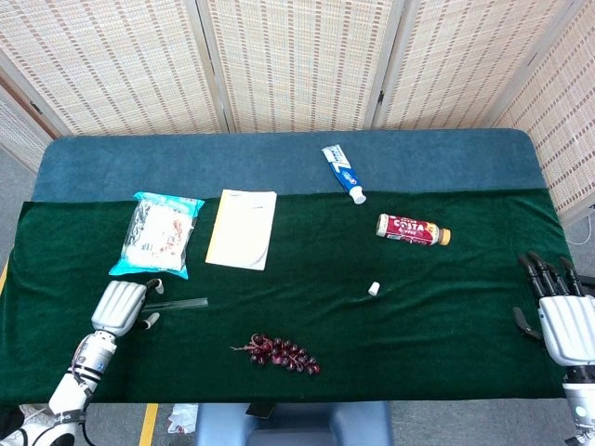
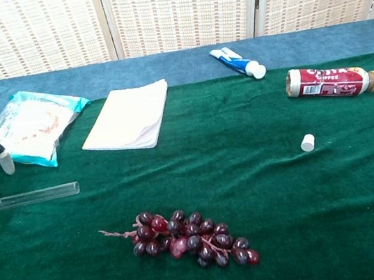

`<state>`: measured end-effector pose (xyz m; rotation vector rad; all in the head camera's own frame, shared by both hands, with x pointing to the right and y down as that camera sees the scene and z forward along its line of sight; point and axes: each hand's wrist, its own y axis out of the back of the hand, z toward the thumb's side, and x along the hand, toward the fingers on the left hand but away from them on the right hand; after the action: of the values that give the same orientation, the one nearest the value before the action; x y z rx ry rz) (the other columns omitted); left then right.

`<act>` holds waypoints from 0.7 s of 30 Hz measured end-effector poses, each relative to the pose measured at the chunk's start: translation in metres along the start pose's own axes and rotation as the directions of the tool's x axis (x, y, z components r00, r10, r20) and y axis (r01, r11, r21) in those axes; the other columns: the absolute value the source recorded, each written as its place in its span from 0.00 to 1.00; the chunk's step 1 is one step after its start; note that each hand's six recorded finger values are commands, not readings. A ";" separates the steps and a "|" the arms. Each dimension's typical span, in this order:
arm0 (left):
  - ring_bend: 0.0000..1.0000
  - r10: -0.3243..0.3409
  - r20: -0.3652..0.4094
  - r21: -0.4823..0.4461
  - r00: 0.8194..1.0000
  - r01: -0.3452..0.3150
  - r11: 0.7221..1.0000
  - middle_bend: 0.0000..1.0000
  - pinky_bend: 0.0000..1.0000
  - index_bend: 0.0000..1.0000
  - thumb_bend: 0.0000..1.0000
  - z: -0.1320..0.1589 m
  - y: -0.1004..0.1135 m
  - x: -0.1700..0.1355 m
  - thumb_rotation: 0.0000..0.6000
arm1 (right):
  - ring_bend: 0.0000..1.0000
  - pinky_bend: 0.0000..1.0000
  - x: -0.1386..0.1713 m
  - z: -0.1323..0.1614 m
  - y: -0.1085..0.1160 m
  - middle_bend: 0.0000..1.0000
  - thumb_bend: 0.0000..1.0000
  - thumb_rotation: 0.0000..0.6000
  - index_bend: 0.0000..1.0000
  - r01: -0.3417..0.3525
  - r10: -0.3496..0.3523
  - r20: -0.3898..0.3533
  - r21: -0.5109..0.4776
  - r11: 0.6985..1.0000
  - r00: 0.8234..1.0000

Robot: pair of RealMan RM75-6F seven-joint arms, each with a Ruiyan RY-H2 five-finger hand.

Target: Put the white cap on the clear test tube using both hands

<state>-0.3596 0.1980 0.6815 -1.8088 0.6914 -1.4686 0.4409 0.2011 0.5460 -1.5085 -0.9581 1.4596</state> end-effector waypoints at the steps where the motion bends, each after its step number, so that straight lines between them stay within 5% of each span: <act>1: 0.84 -0.004 0.002 -0.001 1.000 0.004 1.000 0.90 0.80 0.45 0.28 0.002 -0.001 0.001 1.00 | 0.14 0.00 0.000 0.000 0.000 0.10 0.44 1.00 0.00 0.000 0.000 0.001 0.000 1.000 1.000; 21: 0.86 -0.042 -0.059 -0.024 0.997 0.041 0.999 0.92 0.81 0.51 0.30 0.014 -0.024 0.016 1.00 | 0.14 0.00 0.001 -0.006 -0.005 0.10 0.44 1.00 0.00 -0.014 0.014 0.018 -0.009 1.000 1.000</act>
<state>-0.3433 0.2029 0.7089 -1.8123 0.7066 -1.5535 0.4475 0.2032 0.5499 -1.5143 -0.9678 1.4829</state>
